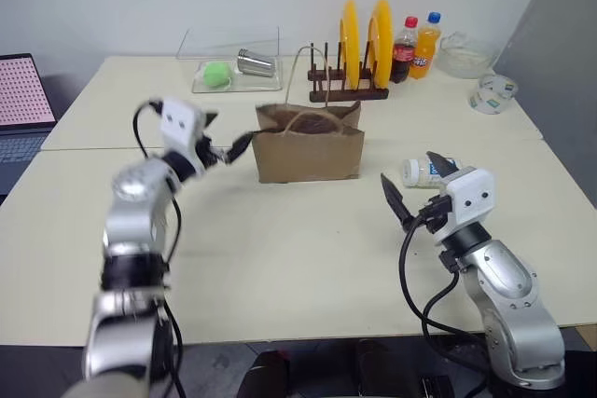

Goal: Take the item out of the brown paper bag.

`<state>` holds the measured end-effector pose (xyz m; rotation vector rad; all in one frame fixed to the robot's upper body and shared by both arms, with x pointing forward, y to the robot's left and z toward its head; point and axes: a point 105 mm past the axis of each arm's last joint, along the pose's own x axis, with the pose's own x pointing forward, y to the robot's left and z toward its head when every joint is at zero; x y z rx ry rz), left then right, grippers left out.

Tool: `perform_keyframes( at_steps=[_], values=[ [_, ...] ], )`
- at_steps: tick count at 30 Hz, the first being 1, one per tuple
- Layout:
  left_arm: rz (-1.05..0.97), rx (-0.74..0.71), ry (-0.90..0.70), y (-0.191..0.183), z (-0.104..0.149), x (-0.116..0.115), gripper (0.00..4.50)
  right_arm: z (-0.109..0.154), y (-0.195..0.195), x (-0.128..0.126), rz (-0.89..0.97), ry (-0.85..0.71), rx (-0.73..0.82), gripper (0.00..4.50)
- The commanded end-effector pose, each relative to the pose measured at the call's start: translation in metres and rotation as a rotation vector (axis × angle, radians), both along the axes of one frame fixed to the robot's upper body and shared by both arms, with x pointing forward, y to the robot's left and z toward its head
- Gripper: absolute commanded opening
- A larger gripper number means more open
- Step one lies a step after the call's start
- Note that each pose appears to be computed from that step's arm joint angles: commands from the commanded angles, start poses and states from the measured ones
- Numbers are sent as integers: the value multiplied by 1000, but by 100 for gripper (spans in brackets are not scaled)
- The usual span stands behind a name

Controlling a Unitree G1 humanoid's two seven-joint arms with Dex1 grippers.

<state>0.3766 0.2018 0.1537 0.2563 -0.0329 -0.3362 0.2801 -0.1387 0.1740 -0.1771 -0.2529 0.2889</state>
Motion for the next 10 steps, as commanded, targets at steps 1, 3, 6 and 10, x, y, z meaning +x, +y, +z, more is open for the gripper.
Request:
perform_keyframes(
  at_steps=[1, 3, 6, 10],
  values=[
    [19, 40, -169, -14, 29, -19, 444, 1, -8, -10, -22, -68, 31, 450],
    [-2, 46, -186, -21, 21, -31, 444, -7, -9, -13, -32, -63, 62, 450],
    [-10, 8, -151, -30, 6, -41, 444, -16, -10, -15, -23, -55, 67, 450],
    [-34, -22, -167, -41, 0, -46, 444, -22, -12, -14, -2, -54, 56, 450]
  ],
)
